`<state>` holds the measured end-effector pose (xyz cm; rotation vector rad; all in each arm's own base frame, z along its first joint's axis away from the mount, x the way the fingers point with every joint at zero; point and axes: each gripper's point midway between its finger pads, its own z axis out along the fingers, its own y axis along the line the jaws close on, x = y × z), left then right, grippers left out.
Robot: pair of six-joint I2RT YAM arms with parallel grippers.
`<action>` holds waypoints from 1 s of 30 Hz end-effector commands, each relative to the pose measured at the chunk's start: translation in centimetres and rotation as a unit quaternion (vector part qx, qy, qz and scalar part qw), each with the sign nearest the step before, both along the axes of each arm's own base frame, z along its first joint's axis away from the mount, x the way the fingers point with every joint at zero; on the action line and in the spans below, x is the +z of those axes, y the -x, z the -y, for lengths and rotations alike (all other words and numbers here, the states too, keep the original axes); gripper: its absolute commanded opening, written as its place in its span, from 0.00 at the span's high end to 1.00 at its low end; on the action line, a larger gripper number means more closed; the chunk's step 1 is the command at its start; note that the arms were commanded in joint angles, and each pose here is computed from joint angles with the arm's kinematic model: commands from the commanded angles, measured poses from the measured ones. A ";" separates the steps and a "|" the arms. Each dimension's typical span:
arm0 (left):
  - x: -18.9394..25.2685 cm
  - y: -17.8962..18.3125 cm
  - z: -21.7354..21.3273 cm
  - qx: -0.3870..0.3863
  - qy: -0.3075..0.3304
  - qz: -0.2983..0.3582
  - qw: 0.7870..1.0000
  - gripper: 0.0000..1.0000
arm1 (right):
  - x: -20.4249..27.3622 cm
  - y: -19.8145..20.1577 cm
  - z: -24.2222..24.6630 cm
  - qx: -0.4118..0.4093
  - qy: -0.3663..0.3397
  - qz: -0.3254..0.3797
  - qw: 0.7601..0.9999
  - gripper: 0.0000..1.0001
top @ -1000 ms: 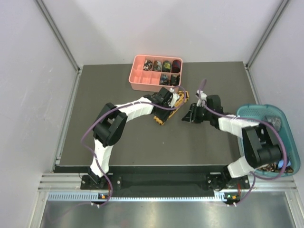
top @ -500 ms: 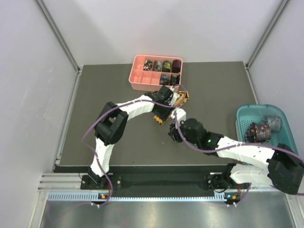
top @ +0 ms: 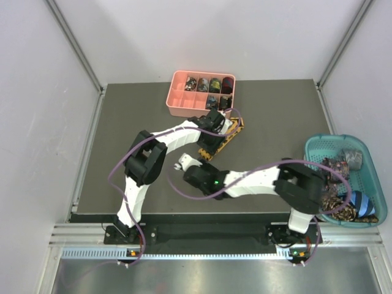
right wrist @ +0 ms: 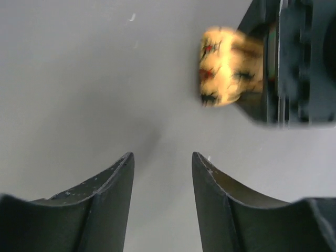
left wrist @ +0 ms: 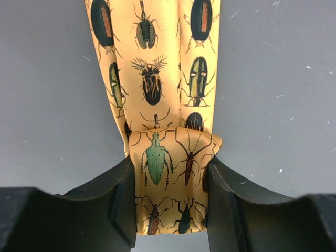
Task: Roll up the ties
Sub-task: Roll the tie
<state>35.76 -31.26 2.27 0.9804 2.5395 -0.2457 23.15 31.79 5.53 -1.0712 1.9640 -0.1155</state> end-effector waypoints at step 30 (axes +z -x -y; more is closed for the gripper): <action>-4.0 4.6 -2.8 0.017 -0.115 -0.166 0.979 0.57 | -2.7 -10.8 1.0 -0.142 0.313 0.106 0.933 0.42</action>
